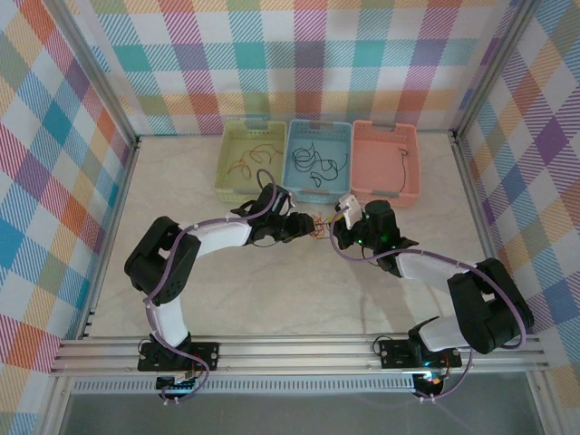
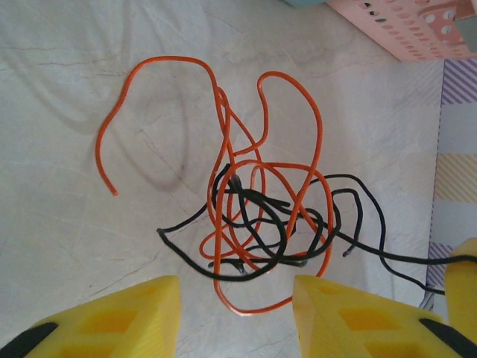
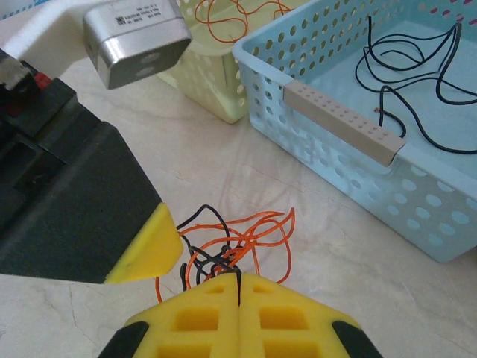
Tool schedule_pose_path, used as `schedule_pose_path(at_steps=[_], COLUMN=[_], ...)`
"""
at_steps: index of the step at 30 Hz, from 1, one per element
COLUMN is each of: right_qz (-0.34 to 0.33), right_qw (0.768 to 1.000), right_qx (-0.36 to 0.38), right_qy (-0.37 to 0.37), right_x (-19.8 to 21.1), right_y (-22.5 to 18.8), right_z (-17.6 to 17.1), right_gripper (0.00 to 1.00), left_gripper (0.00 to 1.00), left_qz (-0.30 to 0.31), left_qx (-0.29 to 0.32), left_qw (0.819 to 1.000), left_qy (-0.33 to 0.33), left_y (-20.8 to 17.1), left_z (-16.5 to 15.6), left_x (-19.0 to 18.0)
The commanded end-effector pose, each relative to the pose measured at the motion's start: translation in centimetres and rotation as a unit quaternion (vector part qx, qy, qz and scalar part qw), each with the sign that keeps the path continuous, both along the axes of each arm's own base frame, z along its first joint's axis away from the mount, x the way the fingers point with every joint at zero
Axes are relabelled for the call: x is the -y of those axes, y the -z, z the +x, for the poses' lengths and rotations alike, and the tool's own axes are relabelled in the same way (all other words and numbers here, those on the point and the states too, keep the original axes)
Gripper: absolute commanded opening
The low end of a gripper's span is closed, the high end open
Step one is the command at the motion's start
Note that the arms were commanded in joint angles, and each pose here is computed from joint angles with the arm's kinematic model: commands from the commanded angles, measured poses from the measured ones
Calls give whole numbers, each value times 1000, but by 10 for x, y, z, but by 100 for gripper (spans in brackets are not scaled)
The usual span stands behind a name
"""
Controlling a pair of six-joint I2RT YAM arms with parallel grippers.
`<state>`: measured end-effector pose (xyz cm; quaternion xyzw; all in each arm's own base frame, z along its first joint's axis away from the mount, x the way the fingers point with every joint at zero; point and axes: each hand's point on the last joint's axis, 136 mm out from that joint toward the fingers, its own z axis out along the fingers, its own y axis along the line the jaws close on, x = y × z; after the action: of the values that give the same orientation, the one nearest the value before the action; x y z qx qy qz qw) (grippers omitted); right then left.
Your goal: Untangle the cables
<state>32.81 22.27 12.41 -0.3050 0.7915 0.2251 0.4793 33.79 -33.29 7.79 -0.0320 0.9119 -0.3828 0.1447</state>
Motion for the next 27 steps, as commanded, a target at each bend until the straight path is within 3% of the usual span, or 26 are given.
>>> schedule_pose_path(at_steps=[1, 10, 18, 23, 27], right_qz=[9, 9, 8, 8, 3], right_qw=[1000, 1000, 1000, 1000, 1000], right_qx=[4, 3, 4, 4, 8], right_qy=[-8, -8, -6, -5, 6], right_x=[-7, -7, -6, -6, -2], right_y=[-7, -7, -7, -7, -7], right_z=[2, 3, 3, 3, 5], right_gripper=[0, 0, 0, 0, 0], left_gripper=[38, 30, 17, 1, 0], left_qz=[-25, -17, -12, 9, 35], left_qx=[-4, -8, -4, 14, 29], left_qw=[1000, 1000, 1000, 1000, 999], left_qy=[3, -3, -5, -11, -18], left_y=[-5, 4, 4, -4, -9], left_z=[6, 10, 11, 9, 5], left_x=[15, 15, 13, 2, -16])
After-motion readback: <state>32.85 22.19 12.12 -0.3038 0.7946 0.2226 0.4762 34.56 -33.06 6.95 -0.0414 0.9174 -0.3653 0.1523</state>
